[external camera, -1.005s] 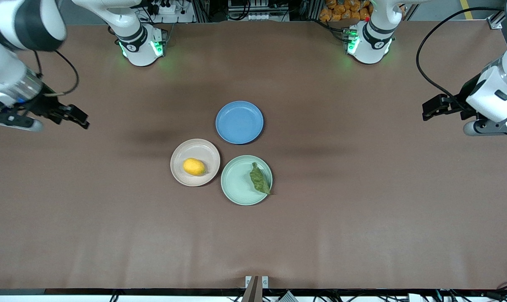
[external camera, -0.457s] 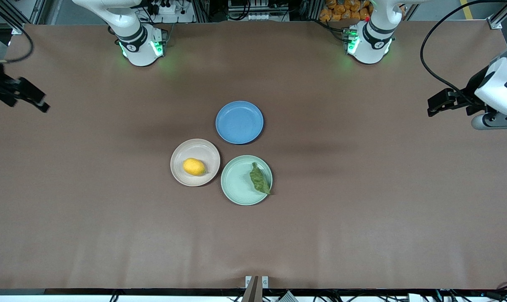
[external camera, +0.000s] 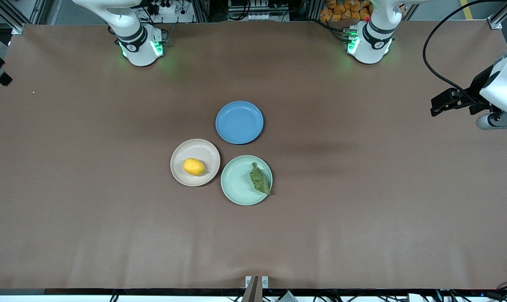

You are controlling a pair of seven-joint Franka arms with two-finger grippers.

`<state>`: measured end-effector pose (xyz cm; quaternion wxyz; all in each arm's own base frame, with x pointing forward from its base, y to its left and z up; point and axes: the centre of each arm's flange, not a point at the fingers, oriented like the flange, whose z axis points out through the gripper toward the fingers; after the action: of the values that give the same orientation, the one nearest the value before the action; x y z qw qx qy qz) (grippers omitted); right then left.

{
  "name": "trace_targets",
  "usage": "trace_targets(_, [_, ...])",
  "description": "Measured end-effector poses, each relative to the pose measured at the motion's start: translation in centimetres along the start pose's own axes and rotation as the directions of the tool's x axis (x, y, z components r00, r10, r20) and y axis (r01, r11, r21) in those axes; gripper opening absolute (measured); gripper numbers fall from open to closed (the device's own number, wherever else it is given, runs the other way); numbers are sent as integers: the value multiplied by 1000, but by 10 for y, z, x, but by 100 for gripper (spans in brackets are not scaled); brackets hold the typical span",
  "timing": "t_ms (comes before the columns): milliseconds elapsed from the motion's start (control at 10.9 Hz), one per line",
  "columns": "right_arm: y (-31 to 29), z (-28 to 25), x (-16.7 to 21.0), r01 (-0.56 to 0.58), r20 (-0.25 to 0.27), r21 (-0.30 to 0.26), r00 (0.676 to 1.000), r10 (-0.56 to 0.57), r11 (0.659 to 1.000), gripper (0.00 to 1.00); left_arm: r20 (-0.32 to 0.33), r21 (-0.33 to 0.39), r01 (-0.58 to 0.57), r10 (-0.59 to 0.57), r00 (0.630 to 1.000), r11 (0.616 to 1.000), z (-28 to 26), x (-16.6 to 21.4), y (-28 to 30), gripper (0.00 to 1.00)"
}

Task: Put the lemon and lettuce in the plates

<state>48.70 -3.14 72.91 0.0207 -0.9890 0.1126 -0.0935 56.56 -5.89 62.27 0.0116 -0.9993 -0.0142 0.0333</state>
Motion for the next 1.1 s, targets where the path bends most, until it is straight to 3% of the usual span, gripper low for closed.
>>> trace_targets(183, [-4,-7,-4,9,21,-4,1000,-9,1000,100,1,0,1,-1,1000,1000,1,0,-1,100])
trace_targets(548, [-19,30,14,30,82,-14,996,-29,999,100,2,0,6,-6,1000,1000,1,1,-3,100])
trace_targets(1096, [-16,62,31,19,133,-27,991,-15,999,100,3,0,6,-6,1000,1000,1,1,-3,100])
